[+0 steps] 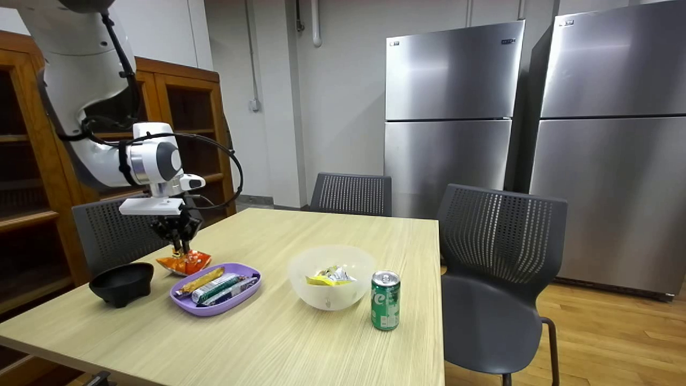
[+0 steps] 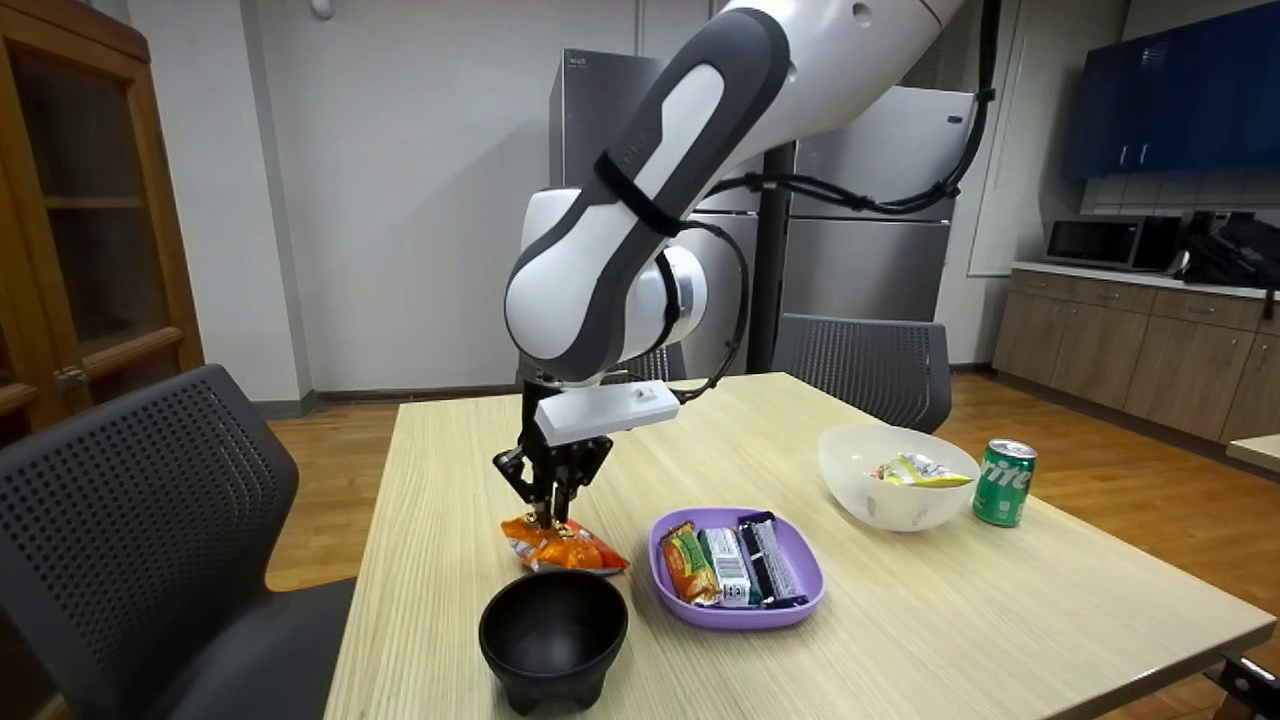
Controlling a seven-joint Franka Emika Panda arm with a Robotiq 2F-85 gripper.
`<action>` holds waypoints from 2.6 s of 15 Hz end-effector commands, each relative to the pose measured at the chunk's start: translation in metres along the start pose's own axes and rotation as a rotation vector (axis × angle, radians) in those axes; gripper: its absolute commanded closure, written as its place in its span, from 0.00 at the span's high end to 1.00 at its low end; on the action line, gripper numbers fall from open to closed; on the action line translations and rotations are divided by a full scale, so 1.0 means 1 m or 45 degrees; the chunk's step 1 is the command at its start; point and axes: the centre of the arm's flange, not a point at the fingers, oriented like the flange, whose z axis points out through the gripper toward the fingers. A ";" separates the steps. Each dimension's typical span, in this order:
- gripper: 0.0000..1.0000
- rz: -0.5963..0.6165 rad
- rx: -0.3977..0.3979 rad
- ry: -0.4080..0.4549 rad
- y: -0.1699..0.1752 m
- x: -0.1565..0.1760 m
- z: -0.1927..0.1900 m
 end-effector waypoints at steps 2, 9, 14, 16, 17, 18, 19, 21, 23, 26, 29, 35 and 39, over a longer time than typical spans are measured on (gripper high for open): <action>0.00 -0.016 -0.024 -0.022 -0.002 0.008 0.004; 0.00 0.026 -0.023 0.017 0.005 0.000 -0.017; 0.00 0.128 -0.052 0.080 0.021 0.002 -0.063; 0.00 0.169 -0.072 0.120 0.029 0.004 -0.081; 0.00 0.188 -0.076 0.134 0.035 0.004 -0.090; 0.00 0.214 -0.082 0.137 0.040 0.004 -0.098; 0.00 0.241 -0.085 0.146 0.046 0.003 -0.106; 0.00 0.298 -0.099 0.161 0.059 0.000 -0.118; 0.00 0.364 -0.119 0.170 0.073 -0.003 -0.127; 0.00 0.446 -0.144 0.187 0.098 -0.012 -0.138; 0.00 0.527 -0.182 0.205 0.123 -0.025 -0.146; 0.00 0.721 -0.218 0.200 0.175 -0.050 -0.156; 0.00 0.846 -0.232 0.197 0.210 -0.068 -0.160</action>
